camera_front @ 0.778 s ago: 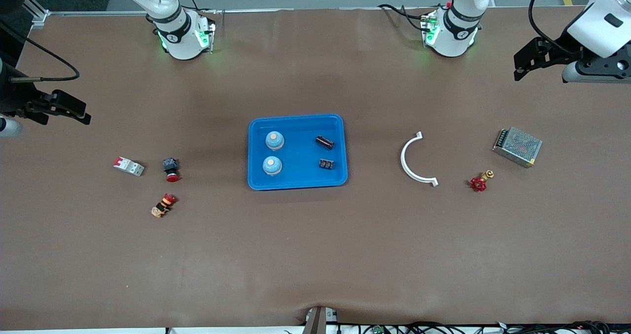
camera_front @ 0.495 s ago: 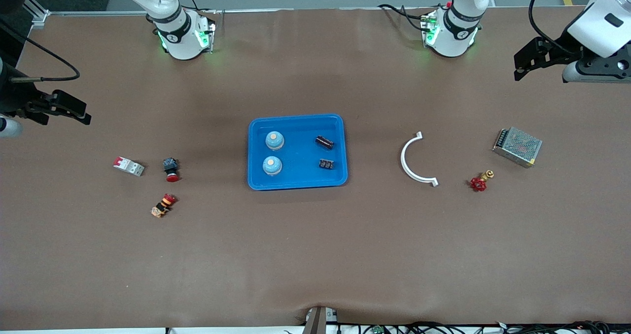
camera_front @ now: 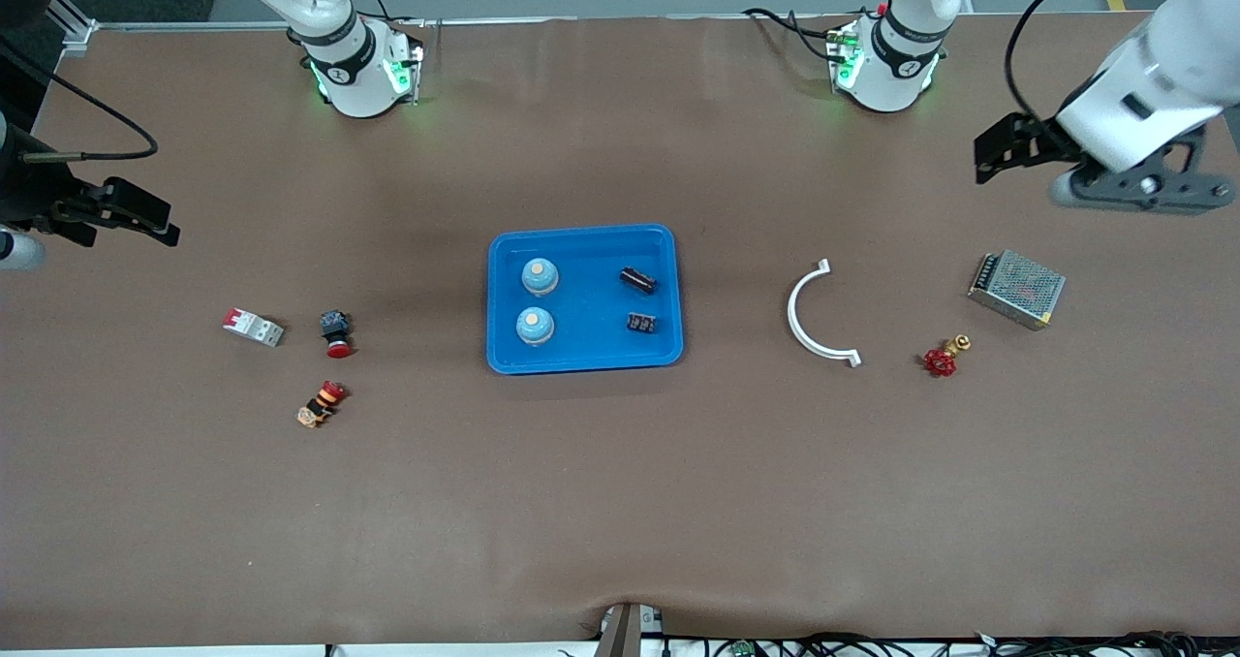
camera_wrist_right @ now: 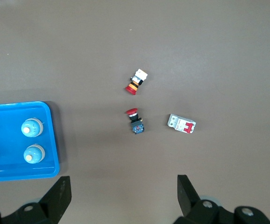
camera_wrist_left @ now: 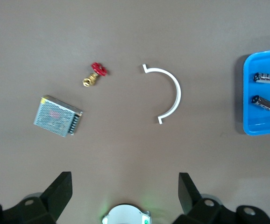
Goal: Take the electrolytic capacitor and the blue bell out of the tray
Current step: 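Reach the left and right grippers down into the blue tray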
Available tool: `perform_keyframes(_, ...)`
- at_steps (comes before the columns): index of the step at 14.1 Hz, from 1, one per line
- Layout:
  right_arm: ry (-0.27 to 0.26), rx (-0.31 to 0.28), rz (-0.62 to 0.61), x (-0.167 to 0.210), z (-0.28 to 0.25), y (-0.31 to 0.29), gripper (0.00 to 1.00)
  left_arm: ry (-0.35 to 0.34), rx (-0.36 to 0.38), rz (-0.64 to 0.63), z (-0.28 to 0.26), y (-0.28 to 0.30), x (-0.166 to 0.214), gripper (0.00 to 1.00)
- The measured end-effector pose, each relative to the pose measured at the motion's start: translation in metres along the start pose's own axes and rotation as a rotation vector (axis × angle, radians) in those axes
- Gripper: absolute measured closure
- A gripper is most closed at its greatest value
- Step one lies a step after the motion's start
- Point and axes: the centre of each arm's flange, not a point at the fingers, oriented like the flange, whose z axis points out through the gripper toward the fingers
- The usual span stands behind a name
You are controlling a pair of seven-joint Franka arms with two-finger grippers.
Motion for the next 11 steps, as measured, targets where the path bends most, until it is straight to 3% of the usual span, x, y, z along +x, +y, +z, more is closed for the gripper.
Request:
perform_keyframes(3, -0.001, -0.018, 0.002, 0.000, 0.000, 0.003, 0.00, -0.054, 0.012, -0.104, 0.037, 0.067, 0.010, 0.00)
perform_keyframes(8, -0.006, -0.093, 0.017, 0.005, 0.009, 0.008, 0.00, -0.059, 0.021, -0.285, 0.128, 0.215, 0.008, 0.00)
perform_keyframes(11, 0.010, -0.082, 0.153, 0.018, 0.029, -0.029, 0.00, -0.063, -0.007, -0.461, 0.195, 0.280, 0.013, 0.00)
